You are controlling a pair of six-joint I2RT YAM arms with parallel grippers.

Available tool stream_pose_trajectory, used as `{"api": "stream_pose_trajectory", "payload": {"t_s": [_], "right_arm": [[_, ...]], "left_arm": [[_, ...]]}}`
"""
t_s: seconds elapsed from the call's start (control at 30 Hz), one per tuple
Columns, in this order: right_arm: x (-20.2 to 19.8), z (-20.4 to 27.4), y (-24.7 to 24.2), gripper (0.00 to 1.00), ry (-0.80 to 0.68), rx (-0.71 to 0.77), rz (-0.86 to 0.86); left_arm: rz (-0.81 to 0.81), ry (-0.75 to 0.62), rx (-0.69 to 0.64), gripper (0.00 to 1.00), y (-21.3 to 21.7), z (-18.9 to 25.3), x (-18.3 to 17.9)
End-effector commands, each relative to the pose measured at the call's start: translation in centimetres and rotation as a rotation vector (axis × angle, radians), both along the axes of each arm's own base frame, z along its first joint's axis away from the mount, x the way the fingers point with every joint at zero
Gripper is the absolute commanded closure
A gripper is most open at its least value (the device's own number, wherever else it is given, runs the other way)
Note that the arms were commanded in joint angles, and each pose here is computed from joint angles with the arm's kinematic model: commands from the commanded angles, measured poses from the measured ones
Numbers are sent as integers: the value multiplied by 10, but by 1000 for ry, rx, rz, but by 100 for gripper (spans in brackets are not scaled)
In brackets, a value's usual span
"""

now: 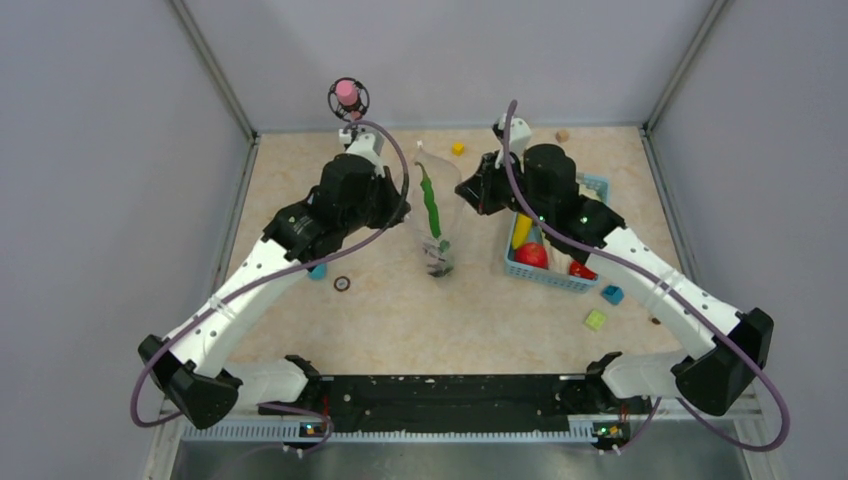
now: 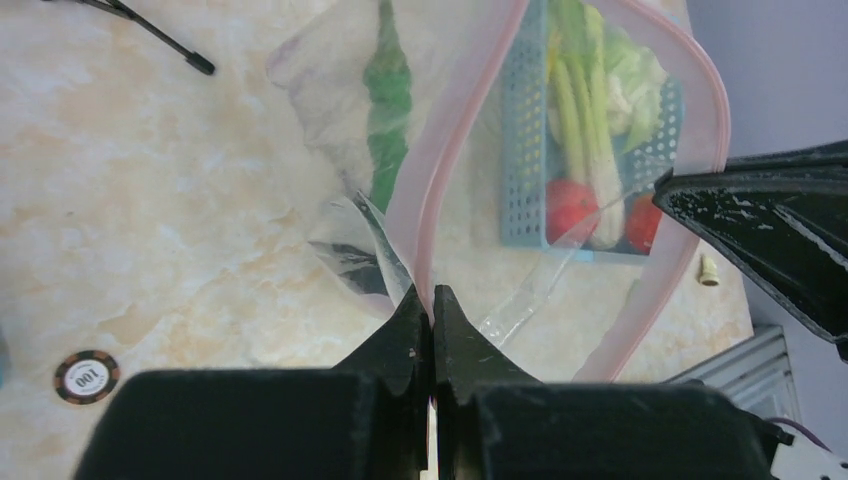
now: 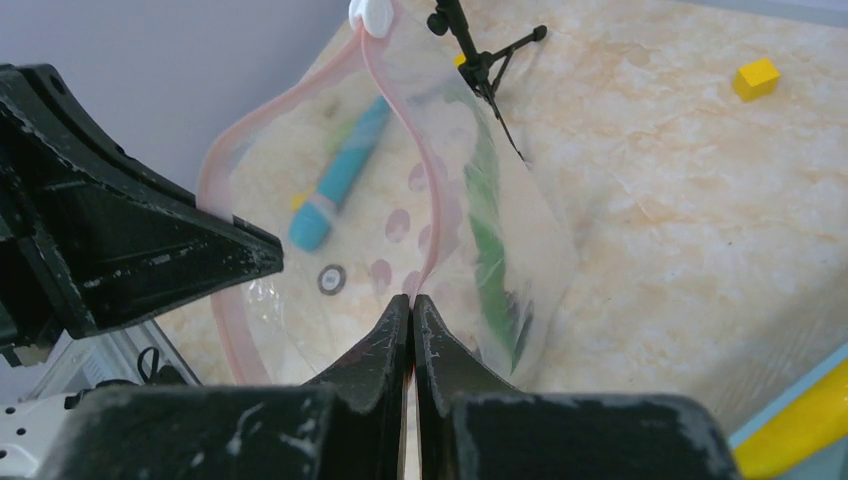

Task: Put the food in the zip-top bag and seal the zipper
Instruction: Adjust the zipper food storage bag at the center of the board, then pick up the fake vegetable from the bin.

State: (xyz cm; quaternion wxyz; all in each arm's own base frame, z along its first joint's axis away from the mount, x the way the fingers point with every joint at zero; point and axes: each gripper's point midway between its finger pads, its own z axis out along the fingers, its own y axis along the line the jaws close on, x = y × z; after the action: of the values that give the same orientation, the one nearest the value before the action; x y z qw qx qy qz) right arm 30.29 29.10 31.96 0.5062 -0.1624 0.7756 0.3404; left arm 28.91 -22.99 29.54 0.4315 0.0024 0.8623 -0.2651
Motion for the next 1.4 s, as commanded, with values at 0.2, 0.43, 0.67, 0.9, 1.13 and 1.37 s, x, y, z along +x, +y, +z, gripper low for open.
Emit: {"api": "stream_pose_trajectory", "payload": {"t_s": [0.2, 0.43, 0.67, 0.9, 1.13, 1.37], "right_arm": [[-10, -15, -17, 100, 15, -22, -54], [-1, -63, -37, 99, 101, -84, -162], [2, -66, -65, 52, 77, -112, -202], [8, -42, -127, 10, -41, -118, -399], [39, -80, -189, 2, 61, -158, -547], [88, -146, -208, 3, 180, -287, -577]], "left_arm": [[93, -118, 90, 100, 27, 48, 15], [-15, -44, 104, 100, -3, 10, 26], [-59, 38, 109, 100, -22, -26, 35], [-67, 61, 113, 100, -26, -37, 40], [-76, 56, 100, 100, -27, -36, 40], [-79, 78, 99, 100, -30, -44, 41]]}}
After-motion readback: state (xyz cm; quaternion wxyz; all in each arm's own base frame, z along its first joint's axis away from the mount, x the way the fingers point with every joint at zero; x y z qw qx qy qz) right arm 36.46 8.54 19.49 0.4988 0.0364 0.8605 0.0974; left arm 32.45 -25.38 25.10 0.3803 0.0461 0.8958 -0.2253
